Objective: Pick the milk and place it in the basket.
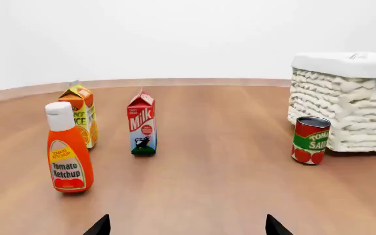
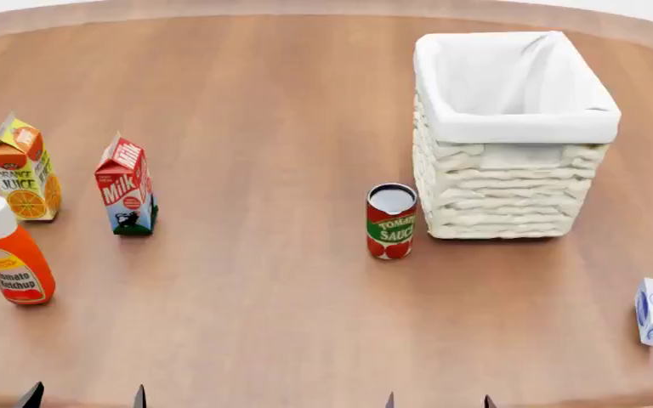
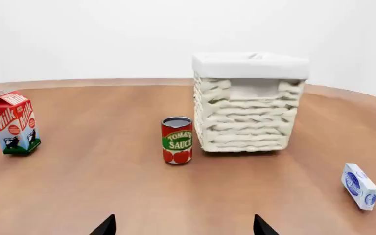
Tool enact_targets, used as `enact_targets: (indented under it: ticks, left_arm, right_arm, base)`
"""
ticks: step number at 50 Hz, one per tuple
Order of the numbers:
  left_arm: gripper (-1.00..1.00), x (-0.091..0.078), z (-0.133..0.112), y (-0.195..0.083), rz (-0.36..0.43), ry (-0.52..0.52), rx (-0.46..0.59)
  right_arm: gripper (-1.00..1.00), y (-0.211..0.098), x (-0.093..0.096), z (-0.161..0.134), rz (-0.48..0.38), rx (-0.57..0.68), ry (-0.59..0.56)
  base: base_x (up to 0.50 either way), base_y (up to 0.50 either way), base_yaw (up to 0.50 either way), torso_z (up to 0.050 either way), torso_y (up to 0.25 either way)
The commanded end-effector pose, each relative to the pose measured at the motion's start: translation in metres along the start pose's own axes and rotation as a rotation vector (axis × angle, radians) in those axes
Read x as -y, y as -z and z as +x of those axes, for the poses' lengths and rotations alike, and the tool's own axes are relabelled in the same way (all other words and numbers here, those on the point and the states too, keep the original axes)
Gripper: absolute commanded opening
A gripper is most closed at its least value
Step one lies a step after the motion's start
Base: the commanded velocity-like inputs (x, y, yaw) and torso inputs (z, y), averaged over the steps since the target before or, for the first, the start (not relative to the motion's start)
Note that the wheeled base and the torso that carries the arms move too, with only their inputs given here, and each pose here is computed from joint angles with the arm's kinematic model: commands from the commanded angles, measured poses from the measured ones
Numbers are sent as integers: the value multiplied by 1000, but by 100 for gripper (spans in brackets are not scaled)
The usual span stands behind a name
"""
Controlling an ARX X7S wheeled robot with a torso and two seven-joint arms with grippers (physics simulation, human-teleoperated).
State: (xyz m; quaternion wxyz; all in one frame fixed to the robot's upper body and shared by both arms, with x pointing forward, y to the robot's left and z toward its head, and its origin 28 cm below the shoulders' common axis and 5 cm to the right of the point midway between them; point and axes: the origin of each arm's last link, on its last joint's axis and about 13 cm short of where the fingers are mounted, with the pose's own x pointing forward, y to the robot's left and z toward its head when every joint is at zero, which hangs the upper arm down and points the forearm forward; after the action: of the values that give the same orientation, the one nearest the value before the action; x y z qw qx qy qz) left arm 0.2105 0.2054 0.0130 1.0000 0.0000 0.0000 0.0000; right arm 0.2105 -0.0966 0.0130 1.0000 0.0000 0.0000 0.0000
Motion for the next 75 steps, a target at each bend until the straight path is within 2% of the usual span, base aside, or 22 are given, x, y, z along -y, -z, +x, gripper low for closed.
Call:
enact_targets:
  ticks: [1,14,19,20,21,31,36,42,47,48,50,51,56,60,62,63,64,65,66,69,75]
  left_arm:
    - [100,0,0,1,8,-3,0]
    - [100,0,-1,0,-12,5,13]
    - [100,0,-1,0,3,10,0]
    - [100,-1,-6,30,7,7,-149]
    - [100,0,0,2,10,3,-19]
    - [100,-1,0,-1,-1,2,-14]
    - [100,-5,1,-15,0,-6,19]
    - [100,-11,4,-48,-17,-13,102]
    - [100,-19,13,-101,-21,-20,255]
    - [100,-23,15,-124,-6,-30,329]
    - [100,-29,16,-149,0,-42,401]
    - [100,-33,15,-168,2,-51,458]
    - [100,-47,0,-219,20,-85,626]
    - [100,-59,-19,-245,42,-121,728]
    - [100,-63,-25,-251,43,-137,755]
    - [100,-69,-32,-259,50,-160,791]
    - [100,-71,-35,-263,52,-168,807]
    - [100,-75,-41,-269,57,-180,835]
    - [100,-76,-46,-274,57,-190,853]
    - [100,-81,-65,-288,67,-208,914]
    - [100,-83,-83,-296,71,-233,966]
  right_arm:
    - [100,2,-1,0,0,-3,-3]
    - [100,1,-2,-2,-2,-2,-35]
    - [100,1,-2,-2,-3,-2,-37]
    - [100,26,0,-7,-9,-116,-30]
    - [100,2,-2,-2,-6,-9,-36]
    - [100,5,-2,-1,-24,-34,-28]
    - [100,-11,3,0,-10,1,-23]
    - [100,-53,12,11,3,97,-16]
    - [100,-113,24,26,-67,253,-10]
    - [100,-138,28,27,-70,318,-6]
    - [100,-163,33,27,-93,383,7]
    - [100,-182,37,24,-91,437,1]
    - [100,-241,51,6,-176,612,45]
    - [100,-276,62,-17,-221,721,83]
    - [100,-285,67,-23,-240,746,97]
    - [100,-296,76,-32,-254,799,167]
    - [100,-302,78,-39,-261,821,185]
    - [100,-308,80,-48,-273,850,189]
    - [100,-310,78,-55,-274,846,139]
    - [100,-322,84,-77,-256,909,183]
    - [100,-329,89,-98,-262,964,206]
  base:
    - [0,0,0,0,0]
    - [0,0,0,0,0]
    - [0,0,0,0,0]
    - [0,0,0,0,0]
    - [0,0,0,0,0]
    - [0,0,0,0,0]
    - [0,0,0,0,0]
    - [0,0,0,0,0]
    - [0,0,0,0,0]
    - [0,0,0,0,0]
    - [0,0,0,0,0]
    - [0,0,0,0,0]
    - [0,0,0,0,0]
    - [0,0,0,0,0]
    - [0,0,0,0,0]
    - [0,0,0,0,0]
    - [0,0,0,0,0]
    - [0,0,0,0,0]
    - [0,0,0,0,0]
    - [0,0,0,0,0]
    - [0,0,0,0,0]
